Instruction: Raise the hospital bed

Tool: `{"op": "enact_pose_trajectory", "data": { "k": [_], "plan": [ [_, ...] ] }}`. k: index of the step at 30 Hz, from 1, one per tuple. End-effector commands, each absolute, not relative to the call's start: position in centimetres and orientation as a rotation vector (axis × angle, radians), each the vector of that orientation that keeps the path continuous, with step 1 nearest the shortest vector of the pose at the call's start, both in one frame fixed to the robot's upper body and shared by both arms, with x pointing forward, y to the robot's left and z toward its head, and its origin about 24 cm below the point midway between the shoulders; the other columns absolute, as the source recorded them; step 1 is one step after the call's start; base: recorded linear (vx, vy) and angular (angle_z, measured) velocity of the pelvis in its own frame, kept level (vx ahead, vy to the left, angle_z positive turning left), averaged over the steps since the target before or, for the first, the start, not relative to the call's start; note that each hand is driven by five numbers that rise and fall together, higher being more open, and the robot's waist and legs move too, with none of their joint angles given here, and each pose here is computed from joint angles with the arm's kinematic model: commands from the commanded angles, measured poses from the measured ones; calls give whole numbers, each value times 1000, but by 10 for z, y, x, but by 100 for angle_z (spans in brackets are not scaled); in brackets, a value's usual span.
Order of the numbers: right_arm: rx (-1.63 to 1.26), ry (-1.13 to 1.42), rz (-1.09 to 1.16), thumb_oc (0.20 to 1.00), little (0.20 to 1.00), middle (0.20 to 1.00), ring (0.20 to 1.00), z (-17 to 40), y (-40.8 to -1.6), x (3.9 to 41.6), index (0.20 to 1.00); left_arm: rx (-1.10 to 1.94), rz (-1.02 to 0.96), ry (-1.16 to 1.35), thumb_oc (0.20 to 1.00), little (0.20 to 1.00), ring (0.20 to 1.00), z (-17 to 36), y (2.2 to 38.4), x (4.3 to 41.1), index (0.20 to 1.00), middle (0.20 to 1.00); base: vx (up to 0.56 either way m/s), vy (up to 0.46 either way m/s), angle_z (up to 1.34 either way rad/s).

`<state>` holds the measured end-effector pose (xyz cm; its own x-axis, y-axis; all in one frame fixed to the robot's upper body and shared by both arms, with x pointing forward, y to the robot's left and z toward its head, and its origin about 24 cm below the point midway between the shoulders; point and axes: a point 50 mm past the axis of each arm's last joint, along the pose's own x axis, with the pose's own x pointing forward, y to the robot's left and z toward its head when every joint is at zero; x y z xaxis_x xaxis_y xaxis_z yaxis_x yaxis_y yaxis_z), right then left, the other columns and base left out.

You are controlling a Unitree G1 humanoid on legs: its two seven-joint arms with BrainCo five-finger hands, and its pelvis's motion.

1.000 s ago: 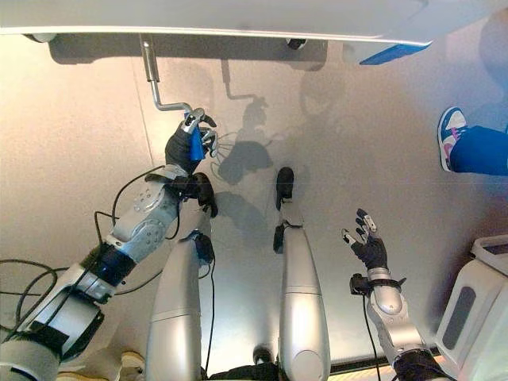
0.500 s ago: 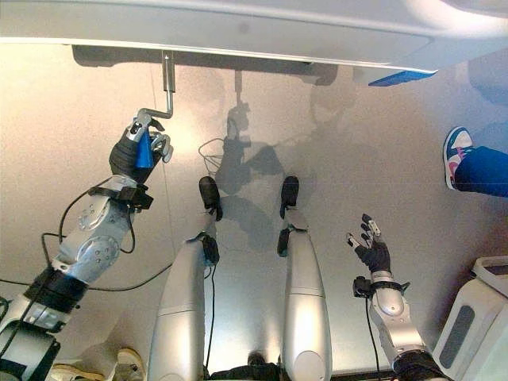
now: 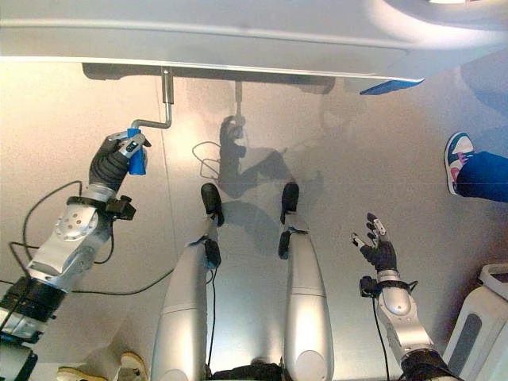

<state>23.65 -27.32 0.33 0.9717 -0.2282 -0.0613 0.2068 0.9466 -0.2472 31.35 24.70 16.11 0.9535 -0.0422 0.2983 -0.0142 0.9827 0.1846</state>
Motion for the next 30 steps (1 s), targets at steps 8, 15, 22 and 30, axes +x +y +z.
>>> {"op": "enact_pose_trajectory", "data": {
  "k": [8,15,22,30],
  "plan": [
    [-312,116,-295,1000,1000,1000,1000,3,-301,218,1000,209,285,-529,1000,1000,1000,191,279,312,1000,1000,0,0,0],
    [-319,143,-302,1000,1000,1000,1000,-4,-298,223,1000,341,402,-262,1000,1000,1000,127,290,323,1000,1000,-13,-1,0],
    [-388,238,-329,1000,1000,1000,1000,-19,-305,220,1000,564,413,300,1000,1000,1000,-2,296,286,1000,1000,-16,-4,-1],
    [-381,420,-293,1000,1000,1000,1000,-53,-299,200,1000,453,313,653,1000,1000,1000,-89,271,215,1000,1000,48,-59,-3]
  ]
}}
